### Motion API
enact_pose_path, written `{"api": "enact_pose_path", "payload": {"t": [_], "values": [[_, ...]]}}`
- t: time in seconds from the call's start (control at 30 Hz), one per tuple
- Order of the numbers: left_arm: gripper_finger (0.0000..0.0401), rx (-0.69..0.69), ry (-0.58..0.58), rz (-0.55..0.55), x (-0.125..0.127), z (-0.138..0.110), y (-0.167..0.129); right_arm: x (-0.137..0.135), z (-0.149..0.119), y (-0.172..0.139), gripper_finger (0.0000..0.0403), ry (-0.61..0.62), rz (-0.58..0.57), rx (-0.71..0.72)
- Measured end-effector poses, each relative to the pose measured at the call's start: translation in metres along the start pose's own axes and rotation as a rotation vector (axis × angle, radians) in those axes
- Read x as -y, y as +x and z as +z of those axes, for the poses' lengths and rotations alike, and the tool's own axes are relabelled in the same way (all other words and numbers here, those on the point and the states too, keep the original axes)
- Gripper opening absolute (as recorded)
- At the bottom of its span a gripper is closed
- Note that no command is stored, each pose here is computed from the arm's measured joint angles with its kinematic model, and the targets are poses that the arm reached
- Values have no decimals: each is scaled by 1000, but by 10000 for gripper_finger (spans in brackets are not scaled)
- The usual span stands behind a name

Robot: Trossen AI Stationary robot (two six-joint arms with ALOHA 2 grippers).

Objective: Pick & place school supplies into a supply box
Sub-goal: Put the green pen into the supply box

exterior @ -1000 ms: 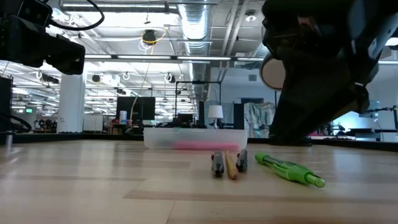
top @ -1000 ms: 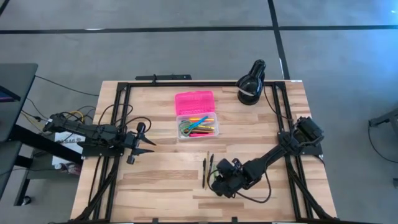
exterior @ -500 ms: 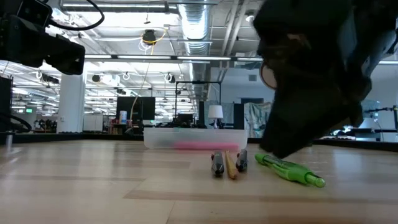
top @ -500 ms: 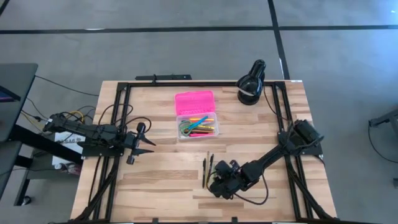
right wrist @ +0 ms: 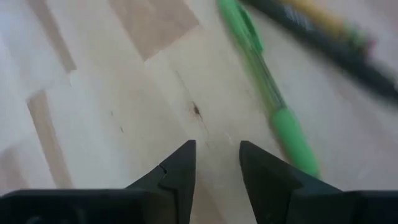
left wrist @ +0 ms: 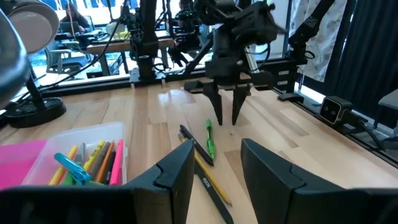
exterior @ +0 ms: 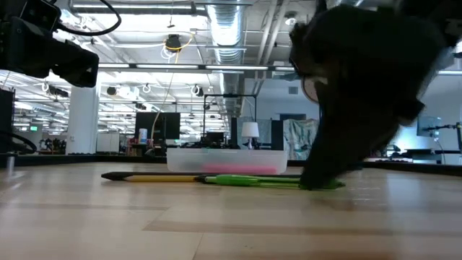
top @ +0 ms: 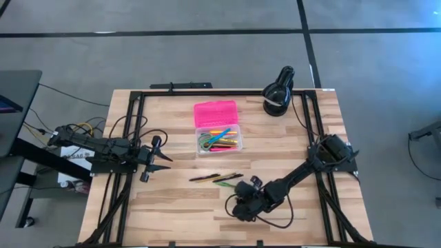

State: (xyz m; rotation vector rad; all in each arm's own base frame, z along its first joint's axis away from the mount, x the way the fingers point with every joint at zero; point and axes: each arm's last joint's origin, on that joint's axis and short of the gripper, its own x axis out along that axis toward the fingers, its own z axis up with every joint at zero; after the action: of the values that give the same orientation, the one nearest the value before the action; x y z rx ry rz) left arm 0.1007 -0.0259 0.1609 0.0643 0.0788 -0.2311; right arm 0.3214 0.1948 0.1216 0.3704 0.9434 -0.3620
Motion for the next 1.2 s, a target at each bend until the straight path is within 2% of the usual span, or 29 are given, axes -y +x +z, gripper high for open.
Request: {"api": "enact_pose_path", "payload": {"t": [0.2,0.27,0.37,0.57,0.8,1.0,1.13,1.2], "values": [[128,0,-8,1,0,0,0,-17,16,-13,108,-307,38,73],[128,0,-11,1,0,0,0,-17,19,-12,107,-370,34,82],[128,0,-19,1,0,0,0,-6,23,-4,107,-423,-39,46],[128,0,-41,1,0,0,0,17,33,8,107,-399,-113,8],[128,-3,-49,-6,0,0,0,16,43,12,107,-427,-28,7],[128,-3,-49,-8,0,0,0,15,43,12,107,-448,-24,5],[128,-3,-49,-7,0,0,0,19,39,20,107,-455,-35,-27],[128,-3,-49,-8,0,0,0,17,39,27,107,-443,-6,-32]]}}
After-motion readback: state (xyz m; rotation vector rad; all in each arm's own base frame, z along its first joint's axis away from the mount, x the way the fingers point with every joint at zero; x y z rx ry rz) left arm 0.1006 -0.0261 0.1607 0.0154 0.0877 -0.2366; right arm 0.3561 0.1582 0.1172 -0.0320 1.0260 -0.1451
